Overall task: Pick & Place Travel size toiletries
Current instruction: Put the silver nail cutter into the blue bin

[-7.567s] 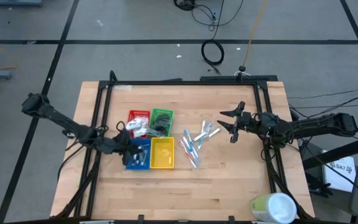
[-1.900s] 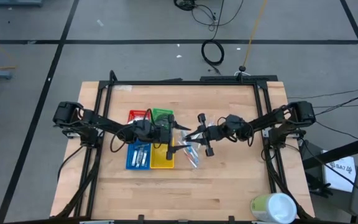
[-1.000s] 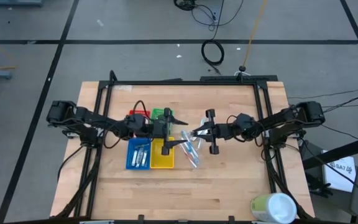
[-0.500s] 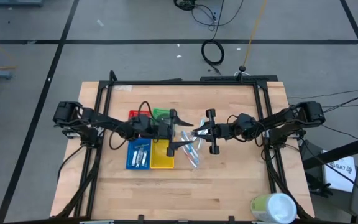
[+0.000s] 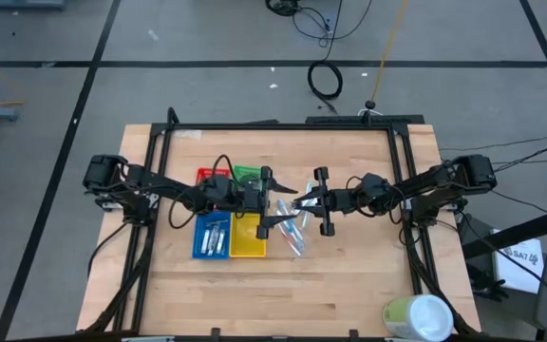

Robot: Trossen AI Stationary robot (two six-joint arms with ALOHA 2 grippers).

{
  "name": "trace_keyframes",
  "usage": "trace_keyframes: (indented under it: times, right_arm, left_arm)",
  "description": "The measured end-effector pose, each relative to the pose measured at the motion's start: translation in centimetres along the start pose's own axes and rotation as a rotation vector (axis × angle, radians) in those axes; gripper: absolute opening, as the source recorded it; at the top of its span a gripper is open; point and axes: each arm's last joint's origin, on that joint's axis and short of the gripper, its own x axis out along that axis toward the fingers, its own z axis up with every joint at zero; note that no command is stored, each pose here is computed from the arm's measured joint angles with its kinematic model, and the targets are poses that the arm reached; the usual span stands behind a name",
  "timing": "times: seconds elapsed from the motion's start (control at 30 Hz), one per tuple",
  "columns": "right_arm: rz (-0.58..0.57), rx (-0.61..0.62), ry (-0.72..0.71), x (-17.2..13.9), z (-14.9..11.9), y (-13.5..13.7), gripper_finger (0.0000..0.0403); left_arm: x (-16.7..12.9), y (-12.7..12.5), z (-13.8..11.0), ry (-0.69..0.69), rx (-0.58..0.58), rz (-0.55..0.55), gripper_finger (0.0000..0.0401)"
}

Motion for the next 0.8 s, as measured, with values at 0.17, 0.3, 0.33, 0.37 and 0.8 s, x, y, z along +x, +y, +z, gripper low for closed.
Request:
trace_keyframes:
  times: [0.17,0.3,0.33,0.37,0.8]
  right_arm:
    - [0.000,0.000,0.000,0.0,0.0,0.0,0.0044]
    - [0.000,0.002,0.002,0.0,0.0,0.0,0.0044]
    - [0.000,0.004,0.005,0.0,-0.1,0.0,0.0044]
    - [-0.002,0.010,0.010,0.0,-0.1,0.0,0.0044]
    - [-0.108,0.065,0.178,-0.2,-0.9,-0.1,0.0175]
  left_arm:
    - [0.0,0.0,0.0,0.000,0.001,0.000,0.0173]
    - [0.0,0.0,0.0,0.004,-0.008,0.013,0.0083]
    - [0.0,0.0,0.0,0.005,-0.005,0.017,0.0059]
    - [0.0,0.0,0.0,0.007,0.010,0.022,0.0039]
    - [-0.8,0.4,1.6,0.063,0.028,0.015,0.0028]
